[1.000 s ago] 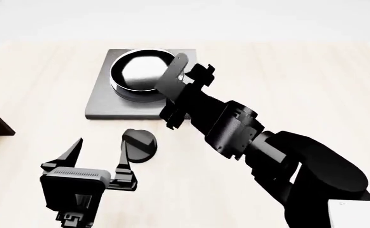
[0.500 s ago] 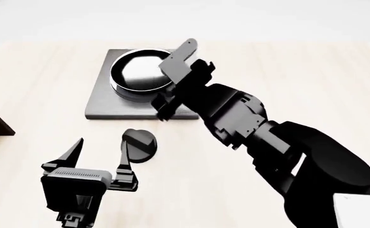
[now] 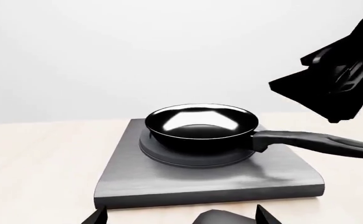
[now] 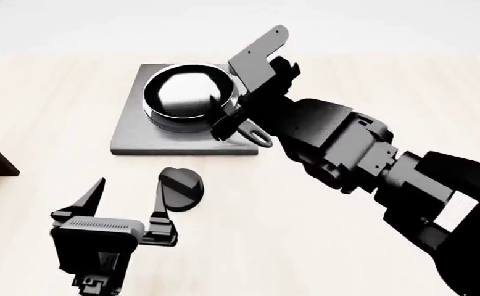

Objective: Turn on the stove and put the frying pan on it.

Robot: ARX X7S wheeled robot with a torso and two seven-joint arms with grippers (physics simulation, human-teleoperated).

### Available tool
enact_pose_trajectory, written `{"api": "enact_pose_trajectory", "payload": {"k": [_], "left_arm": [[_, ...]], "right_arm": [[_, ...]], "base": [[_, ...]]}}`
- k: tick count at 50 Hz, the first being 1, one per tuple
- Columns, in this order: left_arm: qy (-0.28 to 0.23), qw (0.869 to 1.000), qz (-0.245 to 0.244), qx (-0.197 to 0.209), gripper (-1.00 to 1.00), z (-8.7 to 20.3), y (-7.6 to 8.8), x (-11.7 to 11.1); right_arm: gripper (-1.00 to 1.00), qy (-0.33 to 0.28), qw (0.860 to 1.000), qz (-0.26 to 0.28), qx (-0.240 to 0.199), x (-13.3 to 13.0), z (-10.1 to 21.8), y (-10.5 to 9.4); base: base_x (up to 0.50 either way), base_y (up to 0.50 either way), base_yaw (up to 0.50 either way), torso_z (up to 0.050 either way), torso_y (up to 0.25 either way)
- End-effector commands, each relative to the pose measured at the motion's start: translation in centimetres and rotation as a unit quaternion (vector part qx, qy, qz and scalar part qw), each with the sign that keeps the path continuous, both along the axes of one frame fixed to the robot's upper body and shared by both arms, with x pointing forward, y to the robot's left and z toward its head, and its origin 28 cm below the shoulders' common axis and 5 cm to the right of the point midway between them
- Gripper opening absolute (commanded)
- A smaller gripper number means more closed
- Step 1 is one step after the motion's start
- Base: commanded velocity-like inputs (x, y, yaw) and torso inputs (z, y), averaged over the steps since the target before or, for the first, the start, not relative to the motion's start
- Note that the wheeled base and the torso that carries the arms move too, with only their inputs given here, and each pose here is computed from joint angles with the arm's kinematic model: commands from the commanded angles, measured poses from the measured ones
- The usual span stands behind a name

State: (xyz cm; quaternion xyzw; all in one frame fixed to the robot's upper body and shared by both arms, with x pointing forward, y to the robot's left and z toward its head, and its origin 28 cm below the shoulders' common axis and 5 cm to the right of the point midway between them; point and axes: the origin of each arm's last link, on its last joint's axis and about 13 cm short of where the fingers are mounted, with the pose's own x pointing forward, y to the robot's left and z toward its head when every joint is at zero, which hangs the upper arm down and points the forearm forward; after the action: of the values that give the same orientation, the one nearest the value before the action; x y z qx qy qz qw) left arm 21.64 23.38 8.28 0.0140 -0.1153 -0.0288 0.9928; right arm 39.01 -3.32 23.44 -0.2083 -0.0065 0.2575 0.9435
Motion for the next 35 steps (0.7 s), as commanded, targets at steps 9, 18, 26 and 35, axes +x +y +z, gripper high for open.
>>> {"api": "enact_pose_trajectory", "payload": {"k": [9, 18, 26, 35], "left_arm": [[-0.026, 0.999, 0.033, -0.002, 1.00, 1.3, 0.6, 0.6], [-0.077, 0.994, 0.073, -0.020, 1.00, 3.9, 1.8, 1.2], [-0.151, 0.983, 0.107, -0.016, 1.00, 5.9, 2.8, 0.7], [-0.217, 0.968, 0.117, -0.041, 1.00, 8.7, 4.1, -0.4]], "right_arm": [[1.00, -0.144, 0.985, -0.033, 0.092, -7.4, 2.4, -5.1], [1.00, -0.204, 0.966, -0.085, 0.132, -11.4, 1.1, -8.0], [1.00, -0.259, 0.940, -0.146, 0.168, -15.3, 0.2, -10.2], [1.00, -0.343, 0.901, -0.175, 0.199, -20.1, -0.2, -11.8]], "base": [[0.00, 0.00, 0.00, 0.000, 0.000], [0.00, 0.00, 0.00, 0.000, 0.000], [0.00, 0.00, 0.00, 0.000, 0.000], [0.00, 0.00, 0.00, 0.000, 0.000]]}}
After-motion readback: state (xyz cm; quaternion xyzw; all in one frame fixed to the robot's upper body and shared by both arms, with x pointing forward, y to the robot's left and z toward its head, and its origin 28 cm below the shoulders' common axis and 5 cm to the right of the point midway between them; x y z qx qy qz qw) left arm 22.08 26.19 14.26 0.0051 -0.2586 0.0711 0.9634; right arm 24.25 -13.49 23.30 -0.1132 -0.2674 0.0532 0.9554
